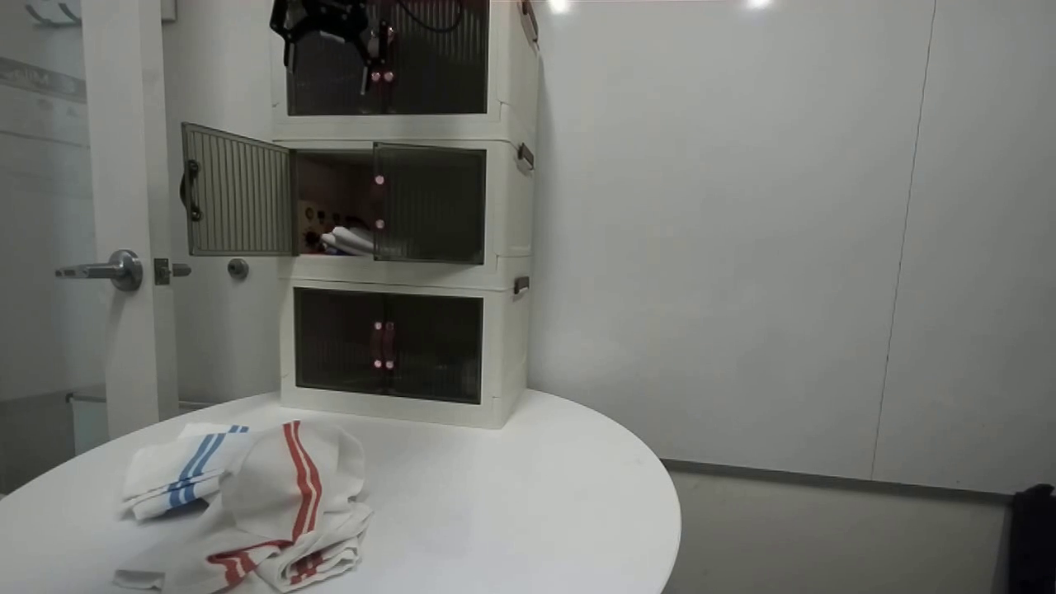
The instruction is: Open the right door of the cabinet in the middle
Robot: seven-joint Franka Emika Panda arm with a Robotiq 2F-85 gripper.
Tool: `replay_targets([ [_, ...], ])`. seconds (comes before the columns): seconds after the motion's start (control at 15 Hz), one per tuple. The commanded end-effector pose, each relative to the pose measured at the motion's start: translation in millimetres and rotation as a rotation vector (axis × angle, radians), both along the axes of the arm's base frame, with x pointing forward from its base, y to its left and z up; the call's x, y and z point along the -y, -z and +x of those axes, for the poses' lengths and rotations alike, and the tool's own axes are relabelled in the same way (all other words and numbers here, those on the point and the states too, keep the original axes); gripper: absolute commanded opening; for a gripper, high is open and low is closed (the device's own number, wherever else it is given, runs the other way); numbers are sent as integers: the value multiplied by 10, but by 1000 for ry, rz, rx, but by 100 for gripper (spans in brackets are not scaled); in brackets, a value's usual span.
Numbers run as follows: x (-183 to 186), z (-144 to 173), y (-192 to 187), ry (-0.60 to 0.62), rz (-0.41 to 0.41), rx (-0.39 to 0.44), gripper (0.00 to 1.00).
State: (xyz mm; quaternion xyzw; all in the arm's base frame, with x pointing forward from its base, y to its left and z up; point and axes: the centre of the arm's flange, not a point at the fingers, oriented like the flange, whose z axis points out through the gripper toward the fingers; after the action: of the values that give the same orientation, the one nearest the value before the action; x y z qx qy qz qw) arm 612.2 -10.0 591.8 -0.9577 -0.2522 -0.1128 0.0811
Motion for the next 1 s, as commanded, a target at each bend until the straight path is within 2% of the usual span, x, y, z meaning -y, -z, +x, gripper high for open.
replay_targets([
  [0.0, -82, 80, 115, 163, -107, -57, 100],
  [0.2, -125, 204, 281, 318, -170, -99, 100],
  [0.47, -199, 361, 457, 538, -190, -148, 100],
  [0.8, -376, 540, 514, 805, -154, -95, 100],
  [0.93, -440, 595, 495, 892, -166, -52, 100],
])
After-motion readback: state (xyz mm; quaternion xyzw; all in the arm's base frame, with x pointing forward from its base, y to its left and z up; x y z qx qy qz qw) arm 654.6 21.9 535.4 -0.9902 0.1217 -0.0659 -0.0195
